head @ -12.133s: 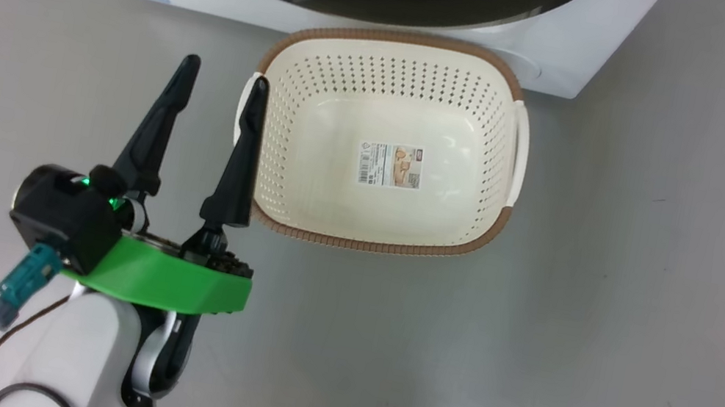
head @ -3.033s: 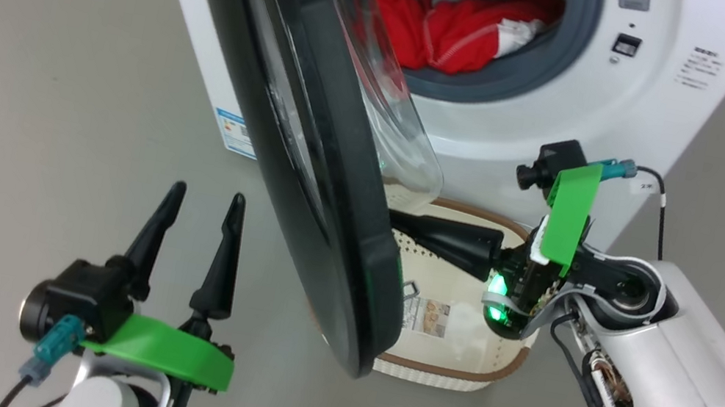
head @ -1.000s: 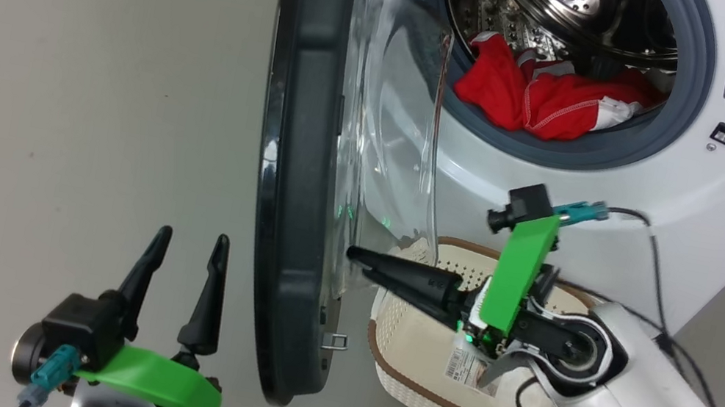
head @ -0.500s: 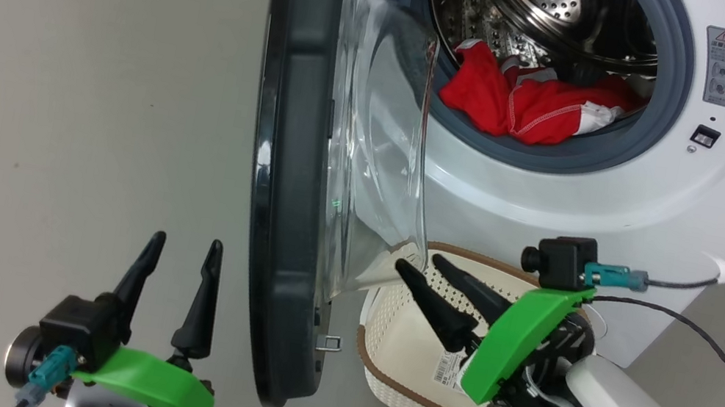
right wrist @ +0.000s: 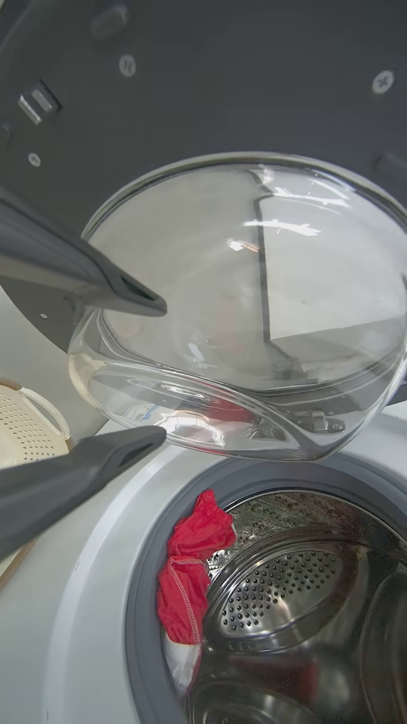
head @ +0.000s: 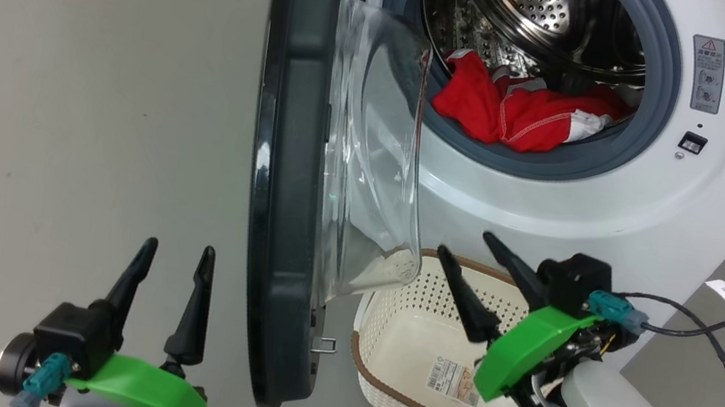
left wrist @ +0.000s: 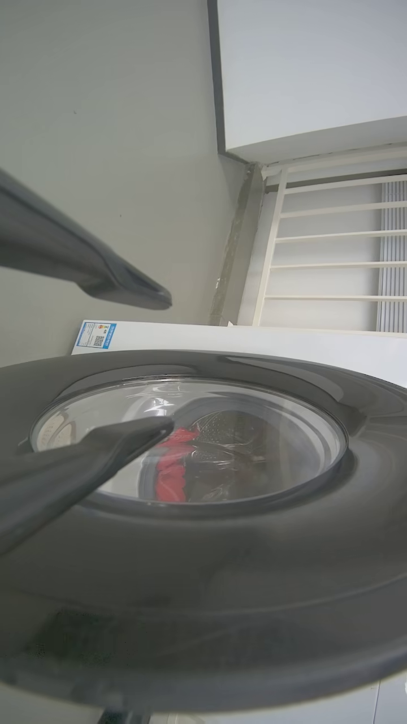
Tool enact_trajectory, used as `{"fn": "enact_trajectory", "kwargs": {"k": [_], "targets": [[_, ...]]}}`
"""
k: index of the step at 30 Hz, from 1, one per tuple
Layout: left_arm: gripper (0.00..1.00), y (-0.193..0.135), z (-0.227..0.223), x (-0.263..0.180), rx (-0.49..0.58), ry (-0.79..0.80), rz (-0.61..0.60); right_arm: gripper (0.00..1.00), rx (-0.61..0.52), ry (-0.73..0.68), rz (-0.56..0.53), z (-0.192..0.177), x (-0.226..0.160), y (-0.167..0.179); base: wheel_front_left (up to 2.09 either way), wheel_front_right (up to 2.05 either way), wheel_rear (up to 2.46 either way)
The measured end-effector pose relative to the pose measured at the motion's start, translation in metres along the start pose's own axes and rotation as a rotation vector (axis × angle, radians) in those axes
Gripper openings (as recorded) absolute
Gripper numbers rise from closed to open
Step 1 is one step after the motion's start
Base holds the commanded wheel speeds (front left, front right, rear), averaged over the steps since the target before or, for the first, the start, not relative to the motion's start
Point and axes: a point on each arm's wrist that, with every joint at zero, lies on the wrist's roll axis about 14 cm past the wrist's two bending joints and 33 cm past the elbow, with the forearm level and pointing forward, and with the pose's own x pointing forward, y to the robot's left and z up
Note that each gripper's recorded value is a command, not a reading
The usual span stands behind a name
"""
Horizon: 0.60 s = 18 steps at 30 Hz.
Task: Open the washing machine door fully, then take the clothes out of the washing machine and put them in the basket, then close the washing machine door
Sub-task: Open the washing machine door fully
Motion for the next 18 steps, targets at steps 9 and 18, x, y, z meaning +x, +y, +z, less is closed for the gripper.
{"fn": "enact_trajectory", "kwargs": {"k": [9, 18], "targets": [[1.00, -0.001, 0.001, 0.000, 0.002, -0.003, -0.007, 1.00, -0.065, -0.162, -0.103, 0.032, -0.015, -0.014, 0.00, 0.00, 0.00], [1.00, -0.001, 0.007, -0.001, 0.012, -0.021, -0.013, 1.00, -0.122, -0.234, -0.144, 0.041, -0.038, -0.014, 0.00, 0.00, 0.00]]}}
